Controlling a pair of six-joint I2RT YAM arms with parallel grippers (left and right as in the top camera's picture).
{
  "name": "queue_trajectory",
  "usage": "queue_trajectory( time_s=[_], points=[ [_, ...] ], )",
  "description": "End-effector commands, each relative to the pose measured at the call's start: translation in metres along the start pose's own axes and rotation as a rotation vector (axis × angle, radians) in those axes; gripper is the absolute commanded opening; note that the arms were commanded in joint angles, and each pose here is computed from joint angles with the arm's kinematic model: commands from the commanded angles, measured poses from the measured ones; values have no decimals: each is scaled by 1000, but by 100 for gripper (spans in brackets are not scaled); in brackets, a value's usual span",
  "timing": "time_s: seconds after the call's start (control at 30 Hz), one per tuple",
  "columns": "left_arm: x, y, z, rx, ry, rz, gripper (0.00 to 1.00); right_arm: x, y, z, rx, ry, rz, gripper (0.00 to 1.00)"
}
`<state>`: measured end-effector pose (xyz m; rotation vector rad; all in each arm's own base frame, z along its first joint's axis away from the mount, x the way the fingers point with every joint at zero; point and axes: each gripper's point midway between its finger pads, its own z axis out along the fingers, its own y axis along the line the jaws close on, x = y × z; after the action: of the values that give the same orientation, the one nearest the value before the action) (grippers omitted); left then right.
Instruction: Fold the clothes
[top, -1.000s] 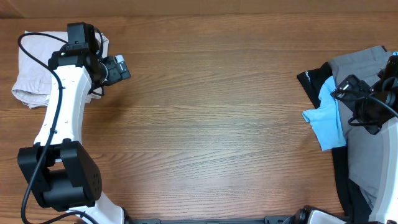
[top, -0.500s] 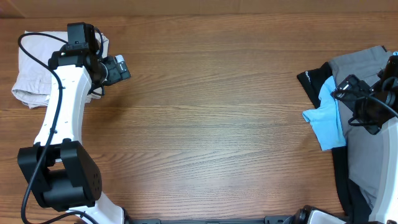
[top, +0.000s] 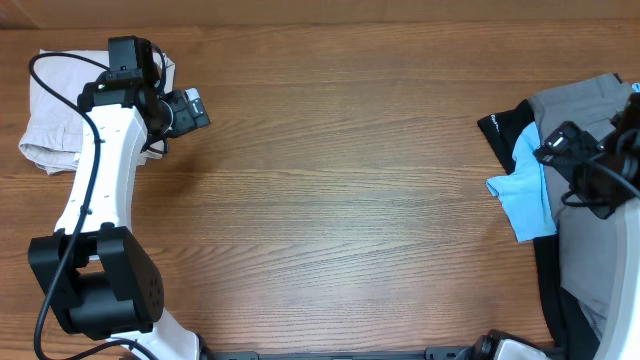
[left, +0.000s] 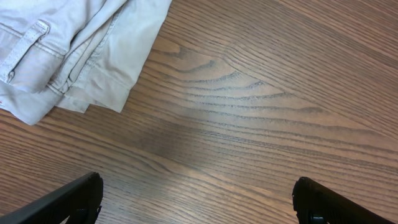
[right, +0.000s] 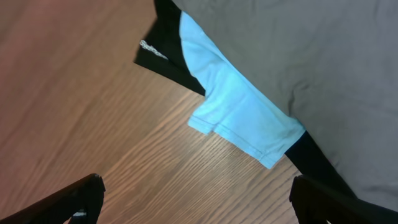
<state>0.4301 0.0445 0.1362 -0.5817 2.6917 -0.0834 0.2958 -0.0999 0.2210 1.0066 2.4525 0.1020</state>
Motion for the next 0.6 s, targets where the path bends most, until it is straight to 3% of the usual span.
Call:
queue_trajectory(
  time_s=[0.0, 0.3, 0.57],
  points=[
    [-1, -1, -1, 7, -1, -4, 100, 1, 13, -57, -94, -163, -37, 100],
    [-1, -1, -1, 7, -1, -4, 100, 56, 36, -186, -407, -472, -201, 100],
    [-1, -1, -1, 7, -1, -4, 100, 111, 17, -261, -678, -640, -302, 100]
  ],
)
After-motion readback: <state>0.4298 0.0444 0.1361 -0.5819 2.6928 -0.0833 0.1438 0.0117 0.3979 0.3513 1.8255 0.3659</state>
